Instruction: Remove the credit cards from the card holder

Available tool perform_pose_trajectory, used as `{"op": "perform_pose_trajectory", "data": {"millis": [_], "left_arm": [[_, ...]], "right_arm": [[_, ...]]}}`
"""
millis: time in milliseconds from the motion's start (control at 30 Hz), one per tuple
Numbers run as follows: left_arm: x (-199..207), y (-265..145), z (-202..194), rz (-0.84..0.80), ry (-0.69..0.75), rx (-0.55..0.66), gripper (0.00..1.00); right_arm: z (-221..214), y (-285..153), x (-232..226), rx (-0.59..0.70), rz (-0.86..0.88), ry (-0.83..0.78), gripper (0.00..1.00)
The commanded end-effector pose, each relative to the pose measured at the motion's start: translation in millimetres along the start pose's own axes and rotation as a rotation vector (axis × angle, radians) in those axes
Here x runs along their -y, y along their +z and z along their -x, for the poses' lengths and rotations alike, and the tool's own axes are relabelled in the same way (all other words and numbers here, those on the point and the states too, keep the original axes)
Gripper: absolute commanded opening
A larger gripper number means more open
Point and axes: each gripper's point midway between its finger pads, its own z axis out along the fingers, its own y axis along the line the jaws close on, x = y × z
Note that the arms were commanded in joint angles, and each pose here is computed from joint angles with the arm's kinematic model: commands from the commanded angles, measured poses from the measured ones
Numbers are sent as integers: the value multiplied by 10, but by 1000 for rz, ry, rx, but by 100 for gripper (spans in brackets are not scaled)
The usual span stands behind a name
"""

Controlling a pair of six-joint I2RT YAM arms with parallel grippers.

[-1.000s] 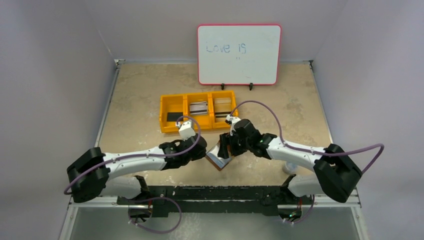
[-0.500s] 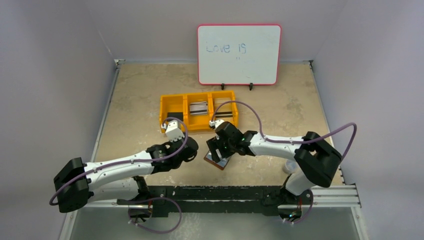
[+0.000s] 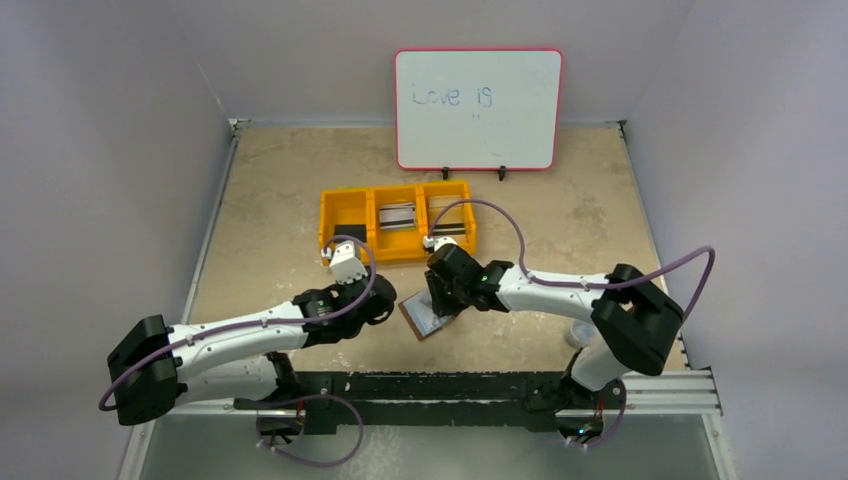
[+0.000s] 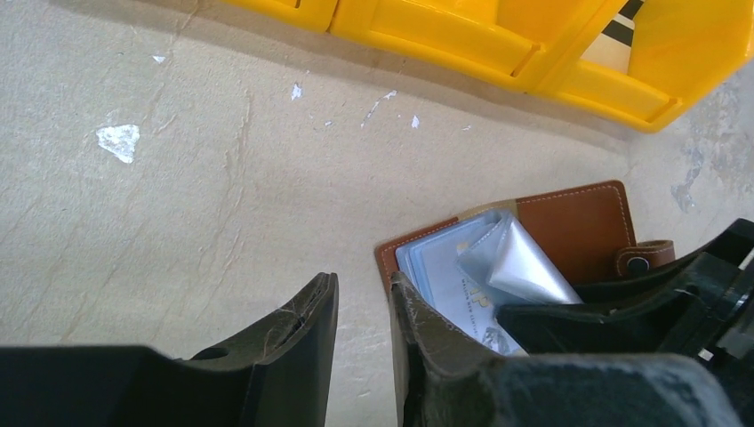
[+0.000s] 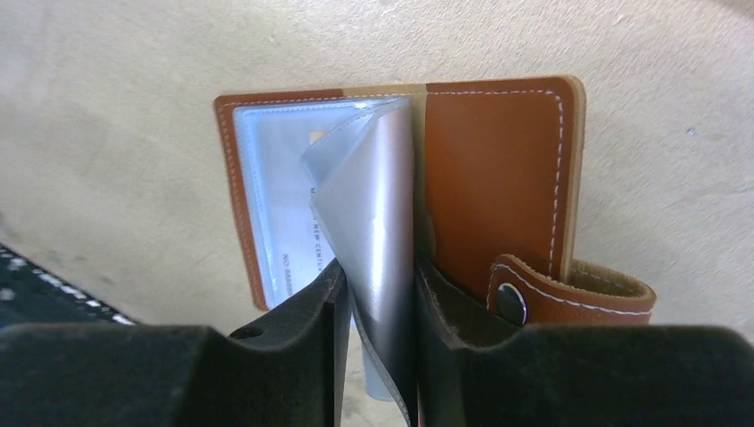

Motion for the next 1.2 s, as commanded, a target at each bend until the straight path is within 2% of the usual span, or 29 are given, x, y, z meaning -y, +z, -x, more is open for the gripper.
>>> {"op": "perform_pose_trajectory", "data": {"millis": [0, 100, 267, 433, 633, 800, 933, 1033, 1167], "left_arm": [[135, -49, 120, -34, -23, 32, 29], [174, -40, 96, -49, -17, 21, 31], [478, -49, 40, -159, 3, -20, 38], [972, -119, 33, -323, 31, -59, 39], [1215, 68, -129, -341, 96, -119, 41], [1111, 289, -241, -250, 103, -144, 35], [1152, 329, -374, -293, 81, -180, 30], [1107, 378, -457, -267, 93, -206, 26], [1149, 402, -541, -294, 77, -235, 24]], "right_arm": [[131, -140, -123, 41, 60, 204, 31], [146, -107, -72, 20, 93, 354, 33], [109, -86, -219, -29, 330, 541, 33], [36, -47, -153, -58, 337, 601, 32], [48, -103, -58, -34, 456, 713, 33], [-4, -86, 7, -43, 448, 745, 33], [-50, -72, 35, -47, 458, 768, 33], [-94, -61, 55, -56, 470, 793, 33], [-119, -49, 80, -57, 482, 817, 33]]}}
